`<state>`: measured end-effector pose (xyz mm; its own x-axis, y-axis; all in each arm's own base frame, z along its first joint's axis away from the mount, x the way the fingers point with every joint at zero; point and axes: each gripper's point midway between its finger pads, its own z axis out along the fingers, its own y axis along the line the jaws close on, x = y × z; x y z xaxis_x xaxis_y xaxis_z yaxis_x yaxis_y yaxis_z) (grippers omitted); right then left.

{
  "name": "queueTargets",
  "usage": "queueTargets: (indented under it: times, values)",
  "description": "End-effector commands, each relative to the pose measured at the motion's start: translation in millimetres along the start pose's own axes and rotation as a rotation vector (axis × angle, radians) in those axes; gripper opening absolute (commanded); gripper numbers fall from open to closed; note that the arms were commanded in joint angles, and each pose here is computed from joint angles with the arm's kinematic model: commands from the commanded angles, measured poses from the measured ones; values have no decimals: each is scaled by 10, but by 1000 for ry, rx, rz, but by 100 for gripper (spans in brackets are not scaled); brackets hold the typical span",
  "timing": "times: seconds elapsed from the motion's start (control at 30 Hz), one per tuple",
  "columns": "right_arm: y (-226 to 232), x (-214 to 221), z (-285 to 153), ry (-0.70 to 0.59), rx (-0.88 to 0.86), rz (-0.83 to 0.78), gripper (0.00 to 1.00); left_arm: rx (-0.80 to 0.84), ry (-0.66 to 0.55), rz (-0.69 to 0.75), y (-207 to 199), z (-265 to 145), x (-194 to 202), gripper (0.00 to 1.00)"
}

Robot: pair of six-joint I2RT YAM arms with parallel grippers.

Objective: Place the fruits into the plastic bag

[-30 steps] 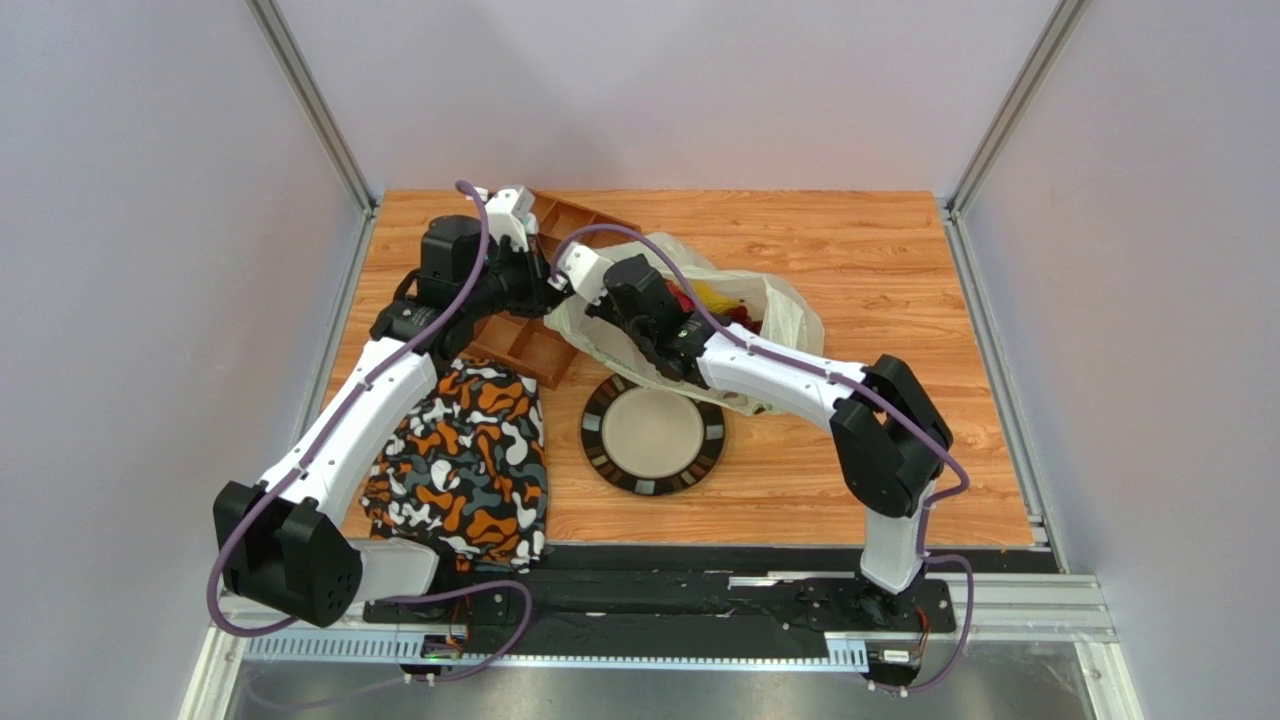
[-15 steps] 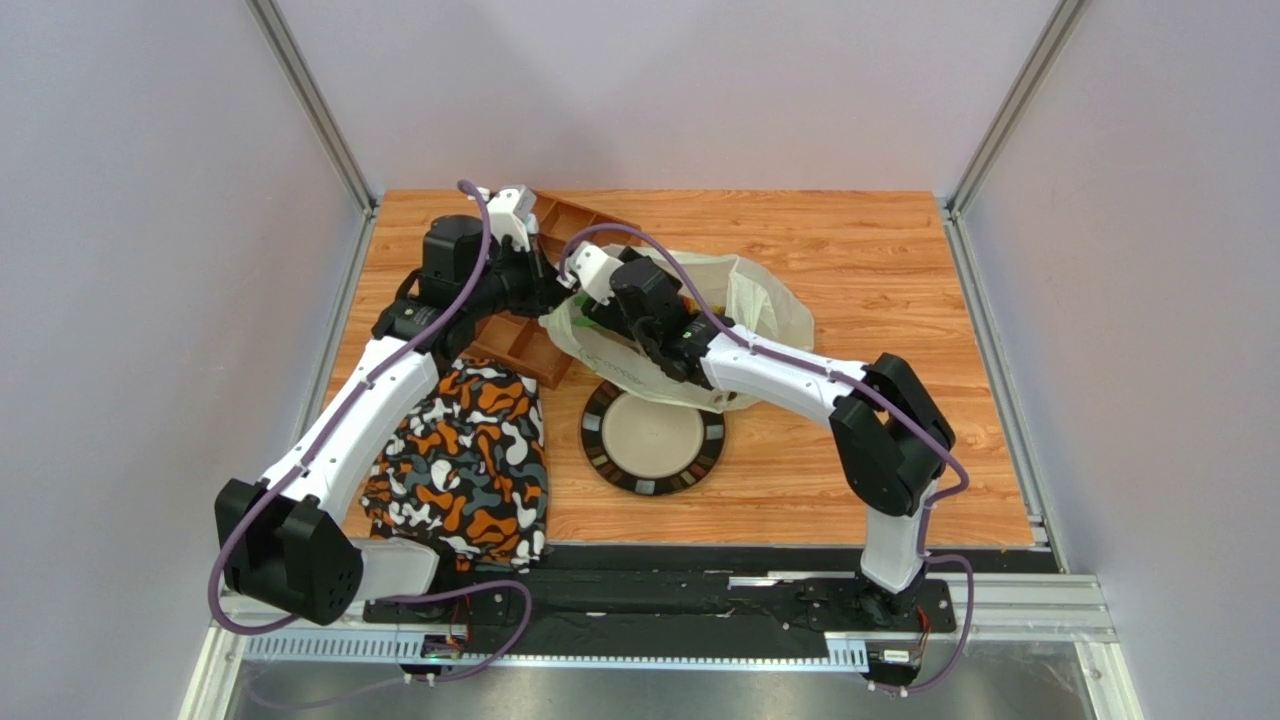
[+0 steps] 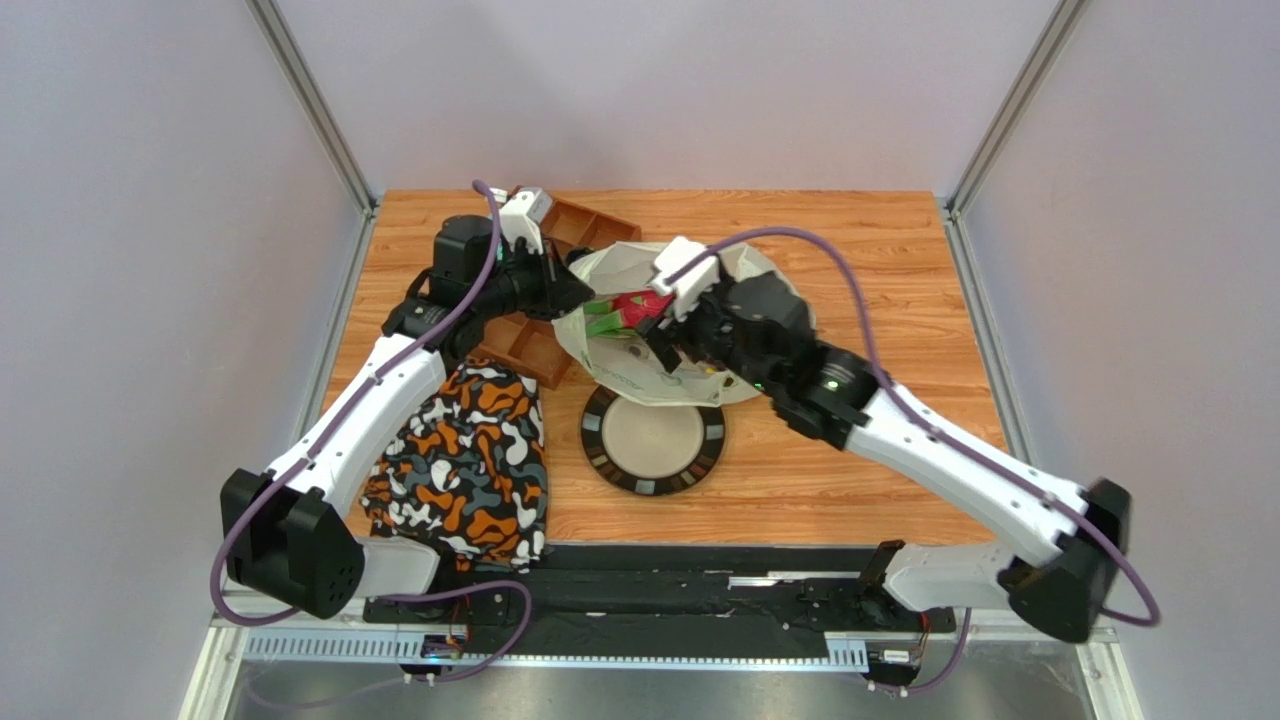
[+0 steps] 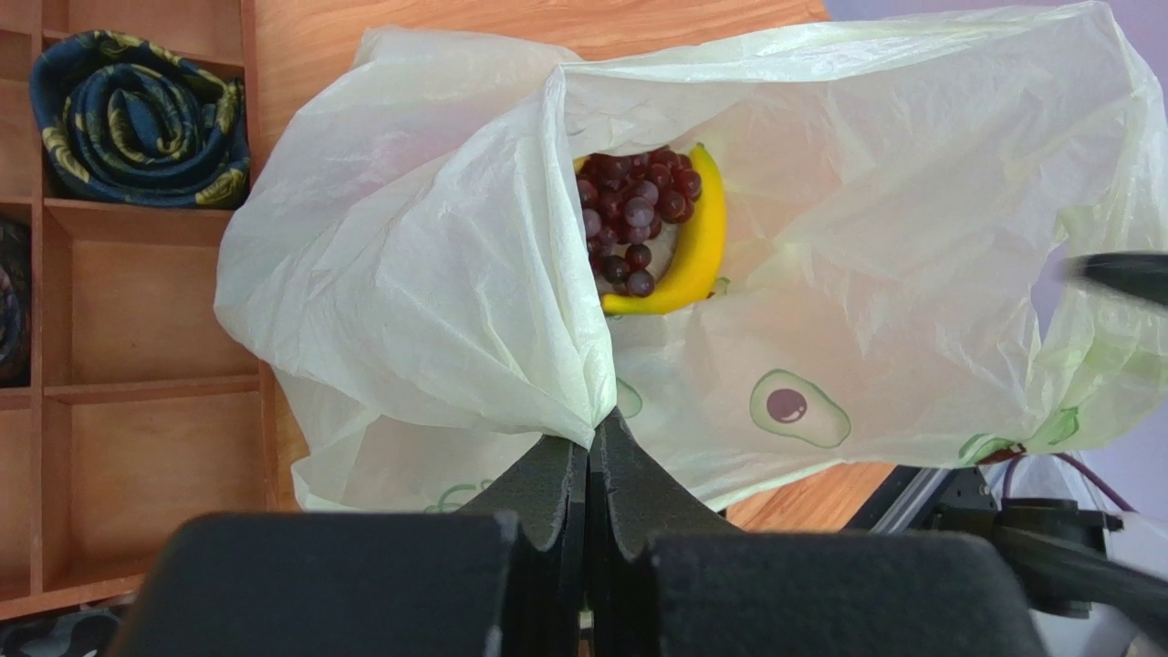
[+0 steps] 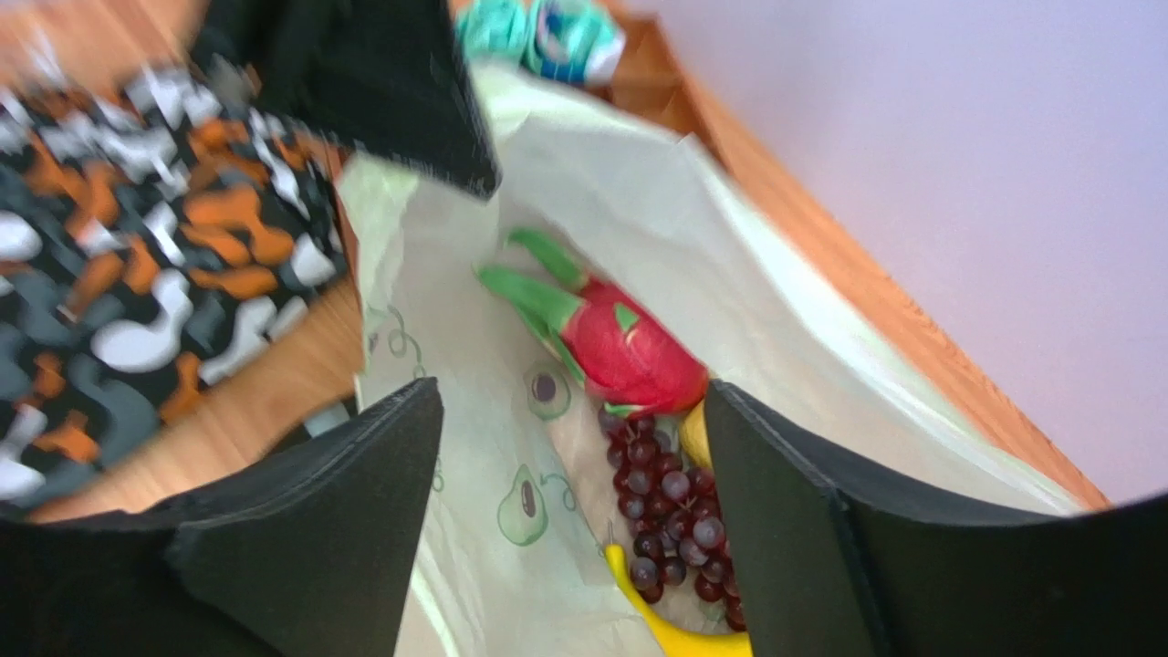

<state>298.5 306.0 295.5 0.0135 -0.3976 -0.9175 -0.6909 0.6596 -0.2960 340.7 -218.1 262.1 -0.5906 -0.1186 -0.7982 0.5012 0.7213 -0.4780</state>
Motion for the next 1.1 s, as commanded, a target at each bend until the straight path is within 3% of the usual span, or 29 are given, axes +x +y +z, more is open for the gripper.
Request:
queueTargets:
  times: [0.0,0.23,0.5,0.77,1.07]
  values:
    - [-225,-337,-538,-71,54,201,78,35,-37,-2,-56,53,-136,0]
    - [-425,62,-815,82,183,390,78,52,-37,-18,-85,74,-150,0]
    - [-481,401,-963,177,281,451,77,48,-52,-18,-98,56,-195,0]
    - [-457,452,-916,203,296,513,72,55,-52,-38,-97,99,-199,0]
    - [-567,111,-1294,69,284,544,73,43,-57,-28,-74,103,-213,0]
